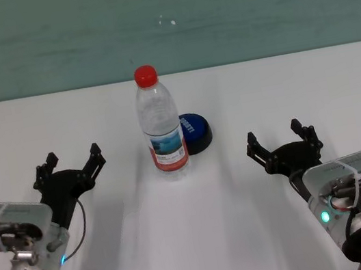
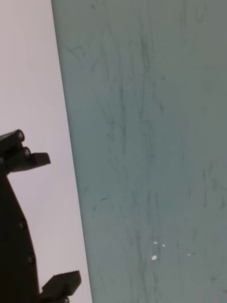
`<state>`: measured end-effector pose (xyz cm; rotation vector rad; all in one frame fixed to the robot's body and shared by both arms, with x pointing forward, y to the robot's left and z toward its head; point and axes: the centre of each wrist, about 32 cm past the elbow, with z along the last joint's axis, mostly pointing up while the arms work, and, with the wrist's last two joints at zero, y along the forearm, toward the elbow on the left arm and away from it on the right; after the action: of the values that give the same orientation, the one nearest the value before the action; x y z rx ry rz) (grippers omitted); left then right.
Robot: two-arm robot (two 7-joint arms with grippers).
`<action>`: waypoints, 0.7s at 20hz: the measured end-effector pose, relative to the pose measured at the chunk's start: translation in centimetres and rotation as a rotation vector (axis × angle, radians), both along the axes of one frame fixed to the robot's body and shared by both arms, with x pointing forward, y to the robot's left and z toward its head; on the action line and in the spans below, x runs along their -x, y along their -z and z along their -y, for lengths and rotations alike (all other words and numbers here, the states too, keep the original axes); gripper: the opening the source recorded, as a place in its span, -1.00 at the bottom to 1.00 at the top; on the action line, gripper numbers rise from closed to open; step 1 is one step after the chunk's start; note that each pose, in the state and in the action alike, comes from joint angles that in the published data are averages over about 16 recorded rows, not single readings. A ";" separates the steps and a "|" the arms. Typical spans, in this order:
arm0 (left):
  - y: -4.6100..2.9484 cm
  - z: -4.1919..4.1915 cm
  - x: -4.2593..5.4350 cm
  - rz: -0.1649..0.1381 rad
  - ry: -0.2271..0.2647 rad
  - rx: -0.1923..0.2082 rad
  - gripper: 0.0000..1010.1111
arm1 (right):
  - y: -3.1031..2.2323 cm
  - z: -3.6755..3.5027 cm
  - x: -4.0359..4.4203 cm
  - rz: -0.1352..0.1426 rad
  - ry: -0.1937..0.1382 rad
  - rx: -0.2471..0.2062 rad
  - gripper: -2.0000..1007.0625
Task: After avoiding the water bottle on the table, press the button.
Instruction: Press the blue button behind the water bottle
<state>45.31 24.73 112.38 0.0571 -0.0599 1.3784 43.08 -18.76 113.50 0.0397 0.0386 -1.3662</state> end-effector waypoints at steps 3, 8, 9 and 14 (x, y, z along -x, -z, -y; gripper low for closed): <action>0.00 0.00 0.00 0.000 0.000 0.000 0.98 | 0.00 0.00 0.00 0.000 0.000 0.000 0.99; 0.00 0.00 0.00 0.000 0.000 0.000 0.98 | 0.00 0.00 0.00 0.000 0.000 0.000 0.99; 0.00 0.00 0.00 0.000 0.000 0.000 0.98 | 0.00 0.00 0.00 0.000 0.000 0.000 0.99; 0.00 0.00 0.00 0.000 0.000 0.000 0.98 | 0.00 0.00 0.00 0.000 0.000 0.000 0.99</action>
<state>45.31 24.73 112.38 0.0571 -0.0599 1.3784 43.08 -18.76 113.50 0.0397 0.0386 -1.3662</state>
